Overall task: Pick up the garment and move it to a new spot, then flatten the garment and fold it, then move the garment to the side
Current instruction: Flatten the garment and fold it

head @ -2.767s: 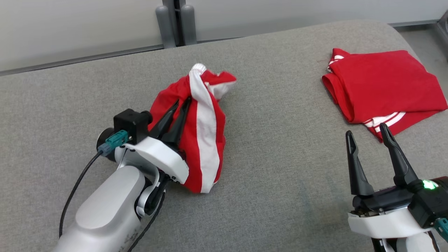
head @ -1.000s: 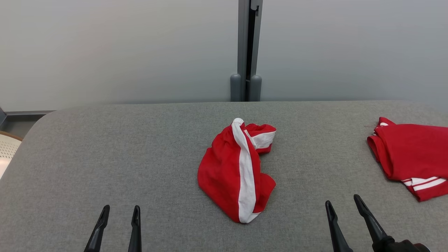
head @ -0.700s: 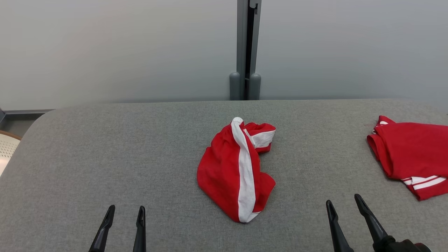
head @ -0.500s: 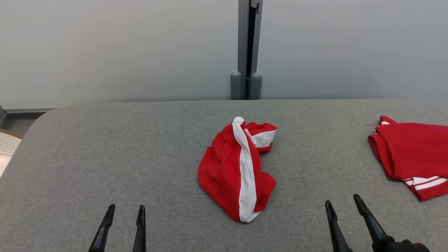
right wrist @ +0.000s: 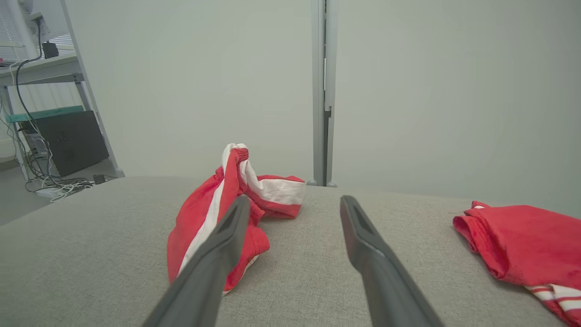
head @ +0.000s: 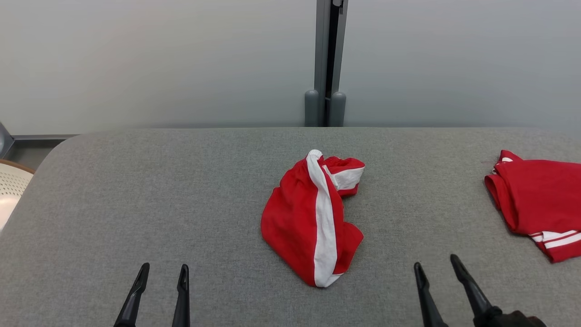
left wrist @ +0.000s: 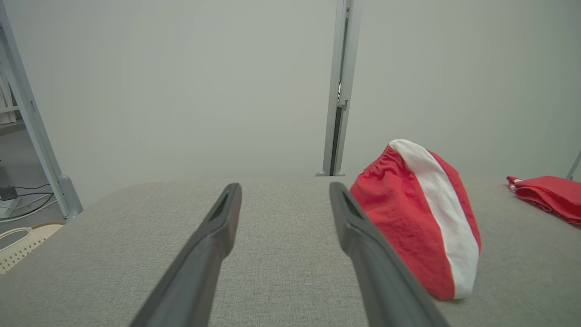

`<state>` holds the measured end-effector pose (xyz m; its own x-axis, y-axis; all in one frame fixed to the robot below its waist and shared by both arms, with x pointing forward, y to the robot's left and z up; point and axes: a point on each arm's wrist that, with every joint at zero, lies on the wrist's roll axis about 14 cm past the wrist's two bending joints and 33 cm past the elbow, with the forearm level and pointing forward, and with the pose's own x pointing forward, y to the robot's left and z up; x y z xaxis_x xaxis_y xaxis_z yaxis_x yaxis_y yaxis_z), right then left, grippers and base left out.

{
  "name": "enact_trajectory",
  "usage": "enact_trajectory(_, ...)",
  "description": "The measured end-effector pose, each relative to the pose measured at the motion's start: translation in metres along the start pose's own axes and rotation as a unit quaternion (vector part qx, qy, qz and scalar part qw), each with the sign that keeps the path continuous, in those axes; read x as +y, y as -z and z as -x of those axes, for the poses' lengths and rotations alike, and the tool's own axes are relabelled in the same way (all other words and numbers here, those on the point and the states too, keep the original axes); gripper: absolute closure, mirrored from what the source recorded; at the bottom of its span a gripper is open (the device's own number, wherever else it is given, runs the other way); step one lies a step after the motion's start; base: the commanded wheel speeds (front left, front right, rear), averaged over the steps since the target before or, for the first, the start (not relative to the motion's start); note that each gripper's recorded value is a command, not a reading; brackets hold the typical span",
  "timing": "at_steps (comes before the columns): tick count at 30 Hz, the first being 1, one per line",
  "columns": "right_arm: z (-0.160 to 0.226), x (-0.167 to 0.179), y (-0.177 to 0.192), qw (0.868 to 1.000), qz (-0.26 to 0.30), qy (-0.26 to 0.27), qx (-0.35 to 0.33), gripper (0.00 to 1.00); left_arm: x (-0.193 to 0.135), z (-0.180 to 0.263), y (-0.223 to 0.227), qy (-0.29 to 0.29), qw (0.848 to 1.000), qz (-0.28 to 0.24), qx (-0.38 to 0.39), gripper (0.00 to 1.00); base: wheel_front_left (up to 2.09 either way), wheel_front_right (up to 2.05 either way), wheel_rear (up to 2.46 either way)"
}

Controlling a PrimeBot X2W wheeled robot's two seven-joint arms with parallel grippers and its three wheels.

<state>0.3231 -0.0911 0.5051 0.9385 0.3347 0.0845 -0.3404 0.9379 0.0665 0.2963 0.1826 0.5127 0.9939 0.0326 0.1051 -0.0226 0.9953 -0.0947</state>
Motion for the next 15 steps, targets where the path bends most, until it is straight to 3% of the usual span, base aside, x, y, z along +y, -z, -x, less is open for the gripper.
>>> enact_trajectory(15,-0.049,0.071,0.05,0.985,-0.079,-0.127,0.082,0.0,-0.009,-0.02,0.005,0.016,1.0,0.003,0.007,0.0,0.0,0.0,0.0)
